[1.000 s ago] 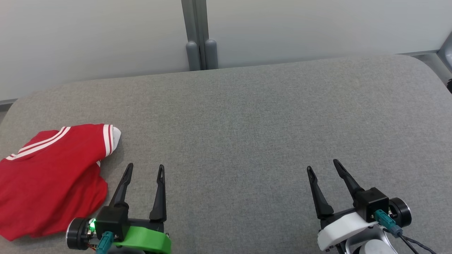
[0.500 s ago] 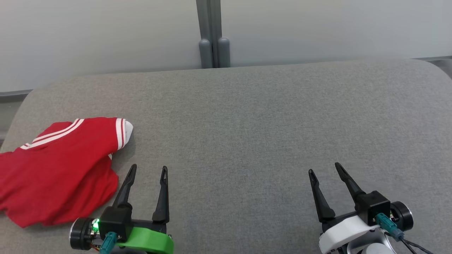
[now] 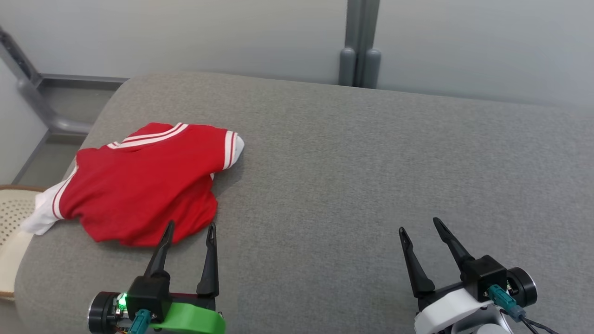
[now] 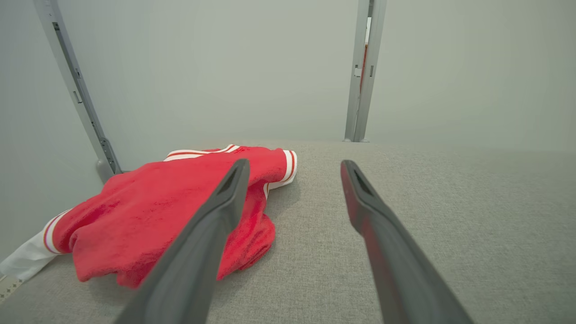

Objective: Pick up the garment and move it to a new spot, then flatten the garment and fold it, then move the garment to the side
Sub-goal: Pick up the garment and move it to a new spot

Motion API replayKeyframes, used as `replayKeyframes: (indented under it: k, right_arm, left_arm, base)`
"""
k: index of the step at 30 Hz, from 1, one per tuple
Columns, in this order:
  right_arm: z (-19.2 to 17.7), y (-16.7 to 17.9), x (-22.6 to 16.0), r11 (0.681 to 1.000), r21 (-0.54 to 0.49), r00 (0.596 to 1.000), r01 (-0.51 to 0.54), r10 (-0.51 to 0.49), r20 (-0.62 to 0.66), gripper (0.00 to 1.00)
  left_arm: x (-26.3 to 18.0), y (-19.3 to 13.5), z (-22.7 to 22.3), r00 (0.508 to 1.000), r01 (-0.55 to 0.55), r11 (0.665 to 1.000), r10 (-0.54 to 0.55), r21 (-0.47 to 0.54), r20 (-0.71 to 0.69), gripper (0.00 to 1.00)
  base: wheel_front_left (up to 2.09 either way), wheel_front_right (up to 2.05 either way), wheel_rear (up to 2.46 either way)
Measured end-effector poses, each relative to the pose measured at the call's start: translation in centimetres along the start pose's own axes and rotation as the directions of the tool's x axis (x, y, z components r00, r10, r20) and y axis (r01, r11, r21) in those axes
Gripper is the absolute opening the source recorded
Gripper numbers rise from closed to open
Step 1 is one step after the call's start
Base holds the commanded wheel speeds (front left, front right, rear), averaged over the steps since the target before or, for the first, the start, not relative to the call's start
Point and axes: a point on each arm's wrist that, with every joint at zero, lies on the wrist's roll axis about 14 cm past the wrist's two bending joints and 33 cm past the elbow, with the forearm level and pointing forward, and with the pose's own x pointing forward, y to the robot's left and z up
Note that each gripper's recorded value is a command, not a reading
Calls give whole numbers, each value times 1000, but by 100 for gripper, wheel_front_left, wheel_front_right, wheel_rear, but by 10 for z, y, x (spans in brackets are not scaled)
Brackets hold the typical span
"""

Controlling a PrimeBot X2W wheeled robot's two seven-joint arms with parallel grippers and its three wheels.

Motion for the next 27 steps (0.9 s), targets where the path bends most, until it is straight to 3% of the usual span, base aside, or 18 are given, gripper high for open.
replayKeyframes:
  k: [7, 16, 27]
  right_arm:
    - [-5, 37, 17, 992, 16, 992, -122, 122, -13, 100]
    - [-7, 82, 29, 964, 24, 964, -263, 264, -17, 100]
    - [-15, 96, 40, 950, 29, 949, -312, 313, -29, 100]
  left_arm:
    - [-26, 37, 3, 991, -136, 991, 136, 6, 4, 100]
    - [-63, 78, 10, 954, -299, 954, 298, 17, 21, 100]
    - [-69, 92, 12, 928, -372, 928, 372, -2, 18, 100]
  base:
    - [0, 0, 0]
    - [0, 0, 0]
    - [0, 0, 0]
